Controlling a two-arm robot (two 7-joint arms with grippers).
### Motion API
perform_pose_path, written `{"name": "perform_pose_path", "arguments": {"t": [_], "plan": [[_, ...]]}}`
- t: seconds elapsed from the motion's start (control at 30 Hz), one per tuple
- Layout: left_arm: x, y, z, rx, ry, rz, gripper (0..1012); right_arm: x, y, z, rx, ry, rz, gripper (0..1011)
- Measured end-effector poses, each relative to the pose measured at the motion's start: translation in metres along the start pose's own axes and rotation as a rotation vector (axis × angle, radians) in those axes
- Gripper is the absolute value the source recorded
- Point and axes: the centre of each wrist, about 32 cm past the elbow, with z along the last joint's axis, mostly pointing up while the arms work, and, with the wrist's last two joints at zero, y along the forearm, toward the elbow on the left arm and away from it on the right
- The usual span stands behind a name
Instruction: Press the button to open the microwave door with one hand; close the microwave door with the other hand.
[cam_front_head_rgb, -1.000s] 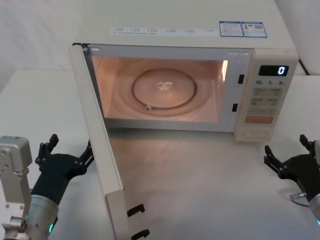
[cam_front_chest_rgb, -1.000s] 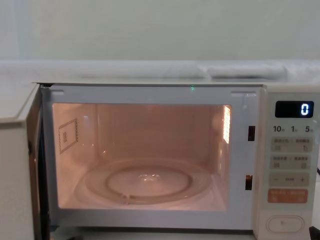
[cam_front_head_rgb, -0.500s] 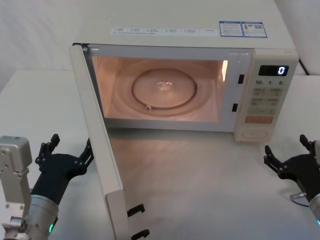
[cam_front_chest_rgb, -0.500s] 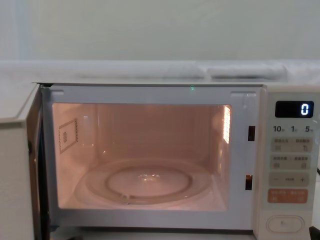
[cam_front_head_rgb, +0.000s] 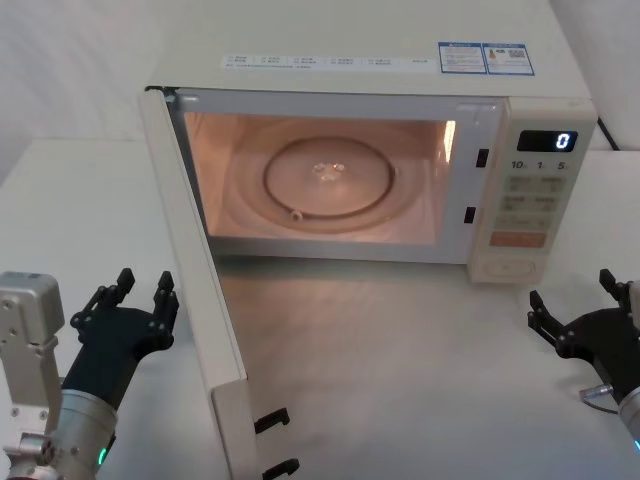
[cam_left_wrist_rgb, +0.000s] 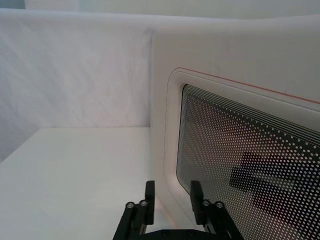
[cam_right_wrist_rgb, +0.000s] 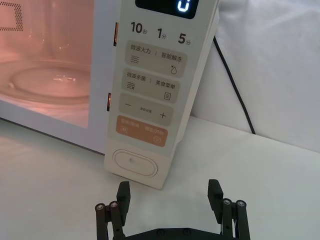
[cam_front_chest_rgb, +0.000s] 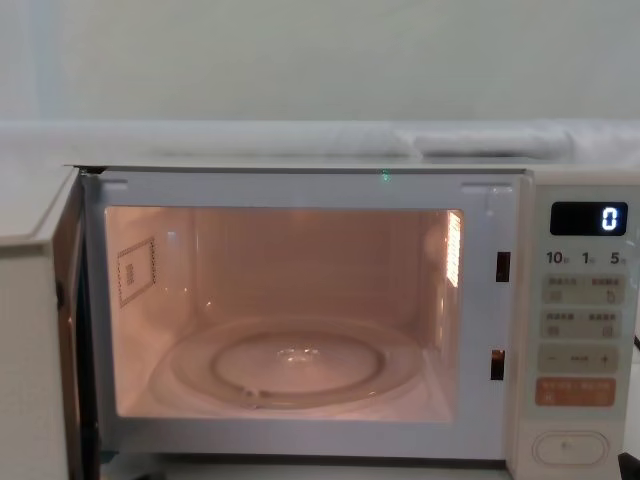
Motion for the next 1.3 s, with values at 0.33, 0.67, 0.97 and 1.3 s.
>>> {"name": "perform_pose_path", "arguments": {"t": [0.33, 0.67, 0.97, 1.3], "plan": [[0.0000, 0.0000, 0.0000, 0.000, 0.000, 0.000, 184, 0.0000, 0.0000, 0.0000, 0.000, 0.000, 0.000, 1002], [0.0000, 0.0000, 0.0000, 0.000, 0.000, 0.000, 0, 0.0000, 0.0000, 0.0000, 0.000, 0.000, 0.000, 1002], [0.0000, 0.0000, 0.0000, 0.000, 0.000, 0.000, 0, 0.0000, 0.0000, 0.0000, 0.000, 0.000, 0.000, 1002], [0.0006, 0.0024, 0.0006, -0.011, -0.002, 0.014, 0, 0.0000, 0.0000, 0.0000, 0.000, 0.000, 0.000, 1002]]}}
